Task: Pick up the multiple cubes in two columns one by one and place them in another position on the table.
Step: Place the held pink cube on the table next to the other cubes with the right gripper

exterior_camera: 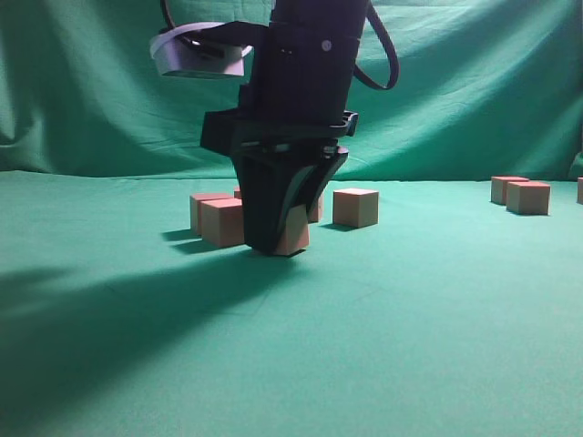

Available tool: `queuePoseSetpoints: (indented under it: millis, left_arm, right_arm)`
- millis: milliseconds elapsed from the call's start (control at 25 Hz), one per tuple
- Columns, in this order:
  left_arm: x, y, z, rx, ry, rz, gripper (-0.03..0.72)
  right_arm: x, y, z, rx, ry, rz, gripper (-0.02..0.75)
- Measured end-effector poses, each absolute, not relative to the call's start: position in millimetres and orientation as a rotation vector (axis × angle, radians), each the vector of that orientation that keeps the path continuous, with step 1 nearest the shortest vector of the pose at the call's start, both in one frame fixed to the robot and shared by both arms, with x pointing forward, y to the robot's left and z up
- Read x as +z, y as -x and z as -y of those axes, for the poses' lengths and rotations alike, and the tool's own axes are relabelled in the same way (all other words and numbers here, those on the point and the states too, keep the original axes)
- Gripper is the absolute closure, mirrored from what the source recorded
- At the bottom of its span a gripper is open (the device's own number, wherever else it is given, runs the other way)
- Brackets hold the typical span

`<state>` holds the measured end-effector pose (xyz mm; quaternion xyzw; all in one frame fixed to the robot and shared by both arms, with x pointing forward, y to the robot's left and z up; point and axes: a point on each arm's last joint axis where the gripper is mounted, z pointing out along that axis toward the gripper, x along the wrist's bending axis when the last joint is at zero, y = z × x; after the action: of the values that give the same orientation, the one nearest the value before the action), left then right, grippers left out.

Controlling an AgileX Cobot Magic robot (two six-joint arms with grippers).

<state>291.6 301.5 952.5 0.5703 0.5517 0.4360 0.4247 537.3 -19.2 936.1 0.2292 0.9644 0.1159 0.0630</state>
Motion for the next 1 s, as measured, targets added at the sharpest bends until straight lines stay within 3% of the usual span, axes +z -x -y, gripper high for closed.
queuePoseSetpoints:
  millis: [400,480,520,800,960,1000]
  left_arm:
    - [952.5,-291.6,-301.5,1.09,-1.426,-1.38,0.688]
    - [952.5,-291.6,-301.5,1.09,-1.426,-1.38,0.688]
    - [952.5,-291.6,-301.5,1.09,-1.426,-1.38,0.688]
    - [952.5,-291.6,-301.5,1.09,-1.426,-1.38,0.688]
    - [952.5,-291.6,-301.5,1.09,-1.426,-1.38,0.688]
    - [952.5,-291.6,-301.5,1.09,-1.426,-1.38,0.688]
  right_arm:
    - [932.9,-538.0,18.6,0.344,-0.694,-2.918,0.471]
    - [933.0,-538.3,18.3,0.348,-0.693,-2.915,0.403]
    - [933.2,-538.5,18.1,0.351,-0.693,-2.913,0.415]
    - [934.3,-539.1,17.2,0.364,-0.698,-2.909,0.149]
    - [935.1,-538.0,17.6,0.344,-0.706,-2.925,0.144]
    - [936.0,-537.7,17.8,0.332,-0.707,-2.933,0.104]
